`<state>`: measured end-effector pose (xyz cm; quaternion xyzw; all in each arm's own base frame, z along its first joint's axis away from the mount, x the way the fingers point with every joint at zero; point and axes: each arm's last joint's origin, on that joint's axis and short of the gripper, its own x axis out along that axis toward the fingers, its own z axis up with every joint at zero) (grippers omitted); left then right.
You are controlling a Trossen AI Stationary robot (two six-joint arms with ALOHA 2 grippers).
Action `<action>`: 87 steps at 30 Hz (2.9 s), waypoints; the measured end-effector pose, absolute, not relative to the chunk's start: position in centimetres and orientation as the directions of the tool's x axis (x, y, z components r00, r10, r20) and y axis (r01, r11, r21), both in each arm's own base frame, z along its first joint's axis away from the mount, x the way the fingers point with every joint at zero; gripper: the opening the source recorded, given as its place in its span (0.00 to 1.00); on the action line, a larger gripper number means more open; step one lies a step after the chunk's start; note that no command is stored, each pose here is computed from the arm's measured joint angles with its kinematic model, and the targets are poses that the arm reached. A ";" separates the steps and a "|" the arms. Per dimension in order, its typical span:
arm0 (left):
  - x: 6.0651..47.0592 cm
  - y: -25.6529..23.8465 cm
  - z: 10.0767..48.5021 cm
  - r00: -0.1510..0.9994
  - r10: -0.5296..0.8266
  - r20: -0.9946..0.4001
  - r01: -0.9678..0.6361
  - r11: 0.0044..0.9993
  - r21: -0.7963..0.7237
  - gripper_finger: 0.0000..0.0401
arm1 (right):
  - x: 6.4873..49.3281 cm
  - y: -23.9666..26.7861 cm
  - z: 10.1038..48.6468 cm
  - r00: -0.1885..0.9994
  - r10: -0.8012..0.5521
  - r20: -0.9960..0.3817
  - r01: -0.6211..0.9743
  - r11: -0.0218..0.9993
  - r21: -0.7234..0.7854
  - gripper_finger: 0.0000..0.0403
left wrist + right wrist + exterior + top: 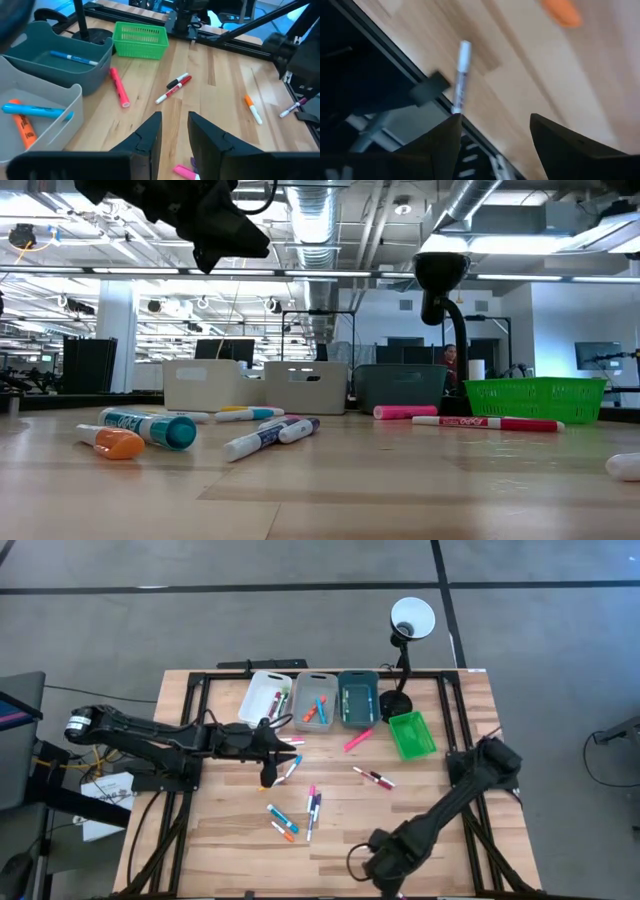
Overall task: Pick & Place Markers
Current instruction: Put the purple marker pen into the blue bin
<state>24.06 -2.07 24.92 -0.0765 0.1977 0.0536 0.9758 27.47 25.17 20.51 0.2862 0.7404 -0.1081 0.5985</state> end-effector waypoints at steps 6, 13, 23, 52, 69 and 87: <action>24.1 -2.1 24.9 0.916 0.074 -0.394 -0.135 0.982 -0.129 0.22 | 28.9 26.1 18.1 -0.100 0.334 -0.937 0.584 0.782 0.217 0.56; 24.1 -2.1 24.9 0.916 0.074 -0.393 -0.135 0.983 -0.129 0.22 | 29.7 26.9 16.3 -0.079 0.355 -0.931 0.612 0.755 0.236 0.56; 24.1 -2.1 24.9 0.916 0.074 -0.394 -0.134 0.983 -0.128 0.22 | 29.8 27.1 15.4 -0.050 0.301 -0.952 0.642 0.740 0.200 0.56; 24.1 -2.0 25.0 0.920 0.074 -0.385 -0.126 0.986 -0.110 0.22 | 30.6 25.6 13.0 -0.164 0.257 -0.952 0.672 0.736 0.084 0.05; 24.1 -2.0 25.1 0.924 0.074 -0.374 -0.117 0.989 -0.092 0.22 | 30.8 14.8 24.7 0.176 -0.155 -0.972 0.695 0.719 0.011 0.09; 21.5 -1.1 27.0 0.906 0.253 -0.340 -0.223 0.967 0.125 0.22 | 32.3 -4.0 30.5 0.307 -0.465 -0.830 0.676 0.721 -0.153 0.07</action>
